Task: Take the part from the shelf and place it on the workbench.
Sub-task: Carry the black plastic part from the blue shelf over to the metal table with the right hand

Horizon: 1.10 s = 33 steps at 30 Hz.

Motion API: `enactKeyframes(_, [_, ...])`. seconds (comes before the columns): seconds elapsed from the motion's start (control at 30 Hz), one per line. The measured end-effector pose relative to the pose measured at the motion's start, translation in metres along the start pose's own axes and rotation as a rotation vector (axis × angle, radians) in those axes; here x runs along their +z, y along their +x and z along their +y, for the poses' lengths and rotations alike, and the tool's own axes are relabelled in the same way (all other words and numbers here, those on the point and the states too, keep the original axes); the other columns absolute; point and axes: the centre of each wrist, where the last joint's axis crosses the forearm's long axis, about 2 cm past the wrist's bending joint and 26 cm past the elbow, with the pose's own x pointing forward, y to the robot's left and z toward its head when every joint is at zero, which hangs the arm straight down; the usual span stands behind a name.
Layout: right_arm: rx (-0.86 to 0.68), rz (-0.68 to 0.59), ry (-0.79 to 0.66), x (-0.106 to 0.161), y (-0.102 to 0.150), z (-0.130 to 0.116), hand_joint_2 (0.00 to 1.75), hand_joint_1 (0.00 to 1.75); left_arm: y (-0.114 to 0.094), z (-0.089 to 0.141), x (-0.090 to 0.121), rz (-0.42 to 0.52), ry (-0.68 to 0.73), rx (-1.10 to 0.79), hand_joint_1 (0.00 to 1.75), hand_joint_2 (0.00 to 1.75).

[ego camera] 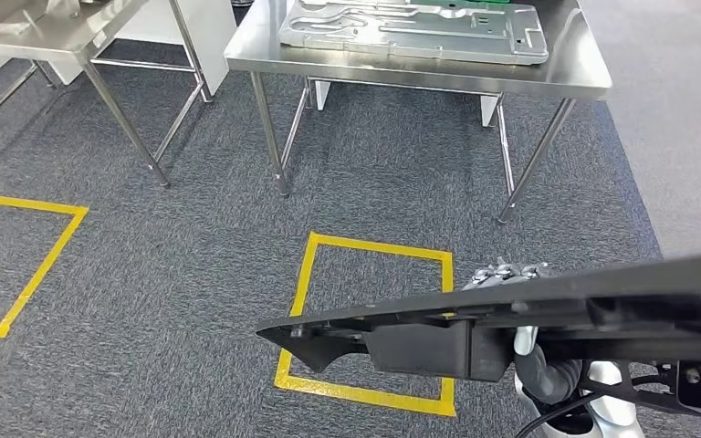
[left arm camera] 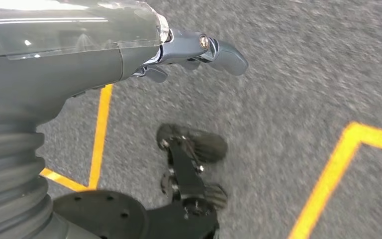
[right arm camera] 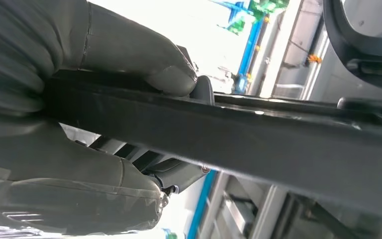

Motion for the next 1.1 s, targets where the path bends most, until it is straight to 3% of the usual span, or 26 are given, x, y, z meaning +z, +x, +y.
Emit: enactKeyframes(1.1, [0.004,-0.02,-0.005,0.012,0.004,0.007,1.75,1.69,0.0,0.004,0.0,-0.008,0.003,-0.016,0.0,1.75])
